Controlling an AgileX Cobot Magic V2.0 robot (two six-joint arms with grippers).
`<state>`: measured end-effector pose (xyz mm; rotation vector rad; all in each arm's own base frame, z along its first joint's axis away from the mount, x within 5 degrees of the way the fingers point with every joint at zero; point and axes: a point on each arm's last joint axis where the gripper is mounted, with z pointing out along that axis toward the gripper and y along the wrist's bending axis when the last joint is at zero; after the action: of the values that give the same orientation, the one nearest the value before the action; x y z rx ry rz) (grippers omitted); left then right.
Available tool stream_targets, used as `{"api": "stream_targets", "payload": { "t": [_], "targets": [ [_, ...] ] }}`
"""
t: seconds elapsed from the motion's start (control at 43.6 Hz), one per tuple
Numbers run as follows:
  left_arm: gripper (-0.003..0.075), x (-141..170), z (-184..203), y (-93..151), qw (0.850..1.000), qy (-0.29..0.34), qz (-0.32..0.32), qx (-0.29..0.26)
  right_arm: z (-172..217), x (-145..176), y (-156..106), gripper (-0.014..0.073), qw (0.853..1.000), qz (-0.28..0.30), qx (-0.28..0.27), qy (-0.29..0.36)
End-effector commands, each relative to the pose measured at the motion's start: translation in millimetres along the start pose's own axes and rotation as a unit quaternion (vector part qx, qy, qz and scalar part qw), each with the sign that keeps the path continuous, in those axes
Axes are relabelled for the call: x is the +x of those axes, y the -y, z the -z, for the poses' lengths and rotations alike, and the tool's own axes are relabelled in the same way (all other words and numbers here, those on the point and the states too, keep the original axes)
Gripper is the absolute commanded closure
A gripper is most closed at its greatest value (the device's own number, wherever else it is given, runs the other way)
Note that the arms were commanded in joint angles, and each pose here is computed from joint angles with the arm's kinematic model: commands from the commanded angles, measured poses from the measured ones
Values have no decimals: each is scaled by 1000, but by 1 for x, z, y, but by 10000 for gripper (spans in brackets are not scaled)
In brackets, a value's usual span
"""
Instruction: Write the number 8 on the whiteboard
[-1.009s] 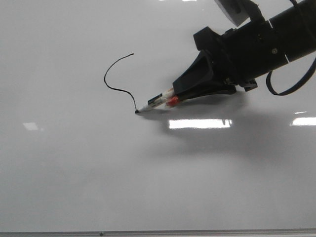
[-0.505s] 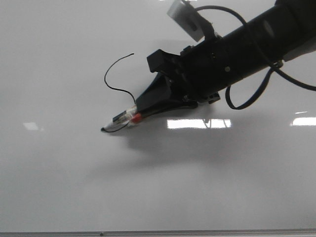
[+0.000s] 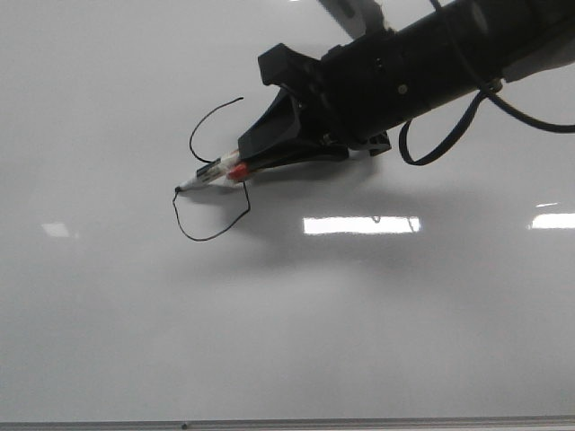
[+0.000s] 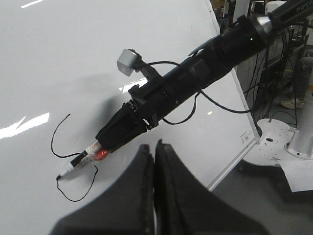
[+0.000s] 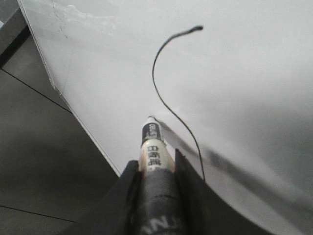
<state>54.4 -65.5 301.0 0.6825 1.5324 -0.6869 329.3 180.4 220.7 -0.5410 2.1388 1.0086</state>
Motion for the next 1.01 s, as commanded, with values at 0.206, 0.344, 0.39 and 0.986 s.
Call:
{"api": "stream_targets", "payload": {
  "t": [0.206,0.344,0.39,0.986],
  "targets": [
    [741,-15,1,-3,999,43,12,-16,44,-29,0,662,998,14,9,65],
    [741,-15,1,-3,999,43,12,-16,60,-33,3,662,997,25,25,74],
    [741,-15,1,-3,999,43,12,-16,64,-35,3,662,996,27,29,79],
    [741,-15,1,-3,999,43,12,-16,39,-55,-24,660,994,67,-6,84]
  ]
}}
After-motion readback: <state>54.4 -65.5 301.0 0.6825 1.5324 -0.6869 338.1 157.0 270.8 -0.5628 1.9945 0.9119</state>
